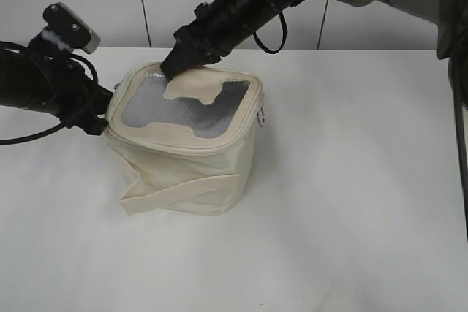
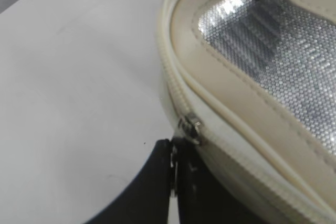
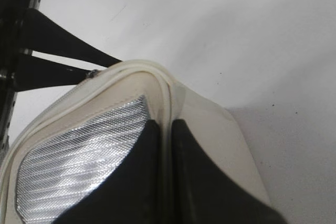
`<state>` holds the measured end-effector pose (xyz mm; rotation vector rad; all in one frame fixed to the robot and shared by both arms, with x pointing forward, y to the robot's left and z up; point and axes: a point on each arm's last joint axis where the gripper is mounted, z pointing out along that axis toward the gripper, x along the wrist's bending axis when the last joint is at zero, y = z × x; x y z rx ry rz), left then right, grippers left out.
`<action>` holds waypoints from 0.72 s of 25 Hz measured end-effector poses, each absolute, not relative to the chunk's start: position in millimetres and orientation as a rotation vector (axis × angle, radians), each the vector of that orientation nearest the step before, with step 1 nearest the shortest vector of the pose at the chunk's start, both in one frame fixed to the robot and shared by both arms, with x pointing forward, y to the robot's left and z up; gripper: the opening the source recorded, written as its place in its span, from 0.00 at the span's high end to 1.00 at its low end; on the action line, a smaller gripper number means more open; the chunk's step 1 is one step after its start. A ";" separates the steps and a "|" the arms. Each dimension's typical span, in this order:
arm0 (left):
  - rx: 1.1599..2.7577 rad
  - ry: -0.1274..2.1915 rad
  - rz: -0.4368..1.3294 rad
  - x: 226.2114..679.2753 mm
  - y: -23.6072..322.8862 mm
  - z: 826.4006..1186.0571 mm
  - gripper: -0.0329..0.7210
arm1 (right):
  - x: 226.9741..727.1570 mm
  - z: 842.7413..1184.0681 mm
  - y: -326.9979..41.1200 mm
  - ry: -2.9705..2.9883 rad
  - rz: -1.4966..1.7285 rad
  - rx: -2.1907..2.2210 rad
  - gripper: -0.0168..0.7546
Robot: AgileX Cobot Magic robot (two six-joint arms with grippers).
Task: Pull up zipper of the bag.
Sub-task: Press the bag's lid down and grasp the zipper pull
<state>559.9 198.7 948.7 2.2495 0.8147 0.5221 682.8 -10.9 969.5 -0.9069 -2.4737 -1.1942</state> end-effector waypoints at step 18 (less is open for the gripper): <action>2.239 0.889 0.640 520.3 212.9 965.7 0.96 | 680.5 970.3 -7.1 -2.460 -1.201 -0.901 0.92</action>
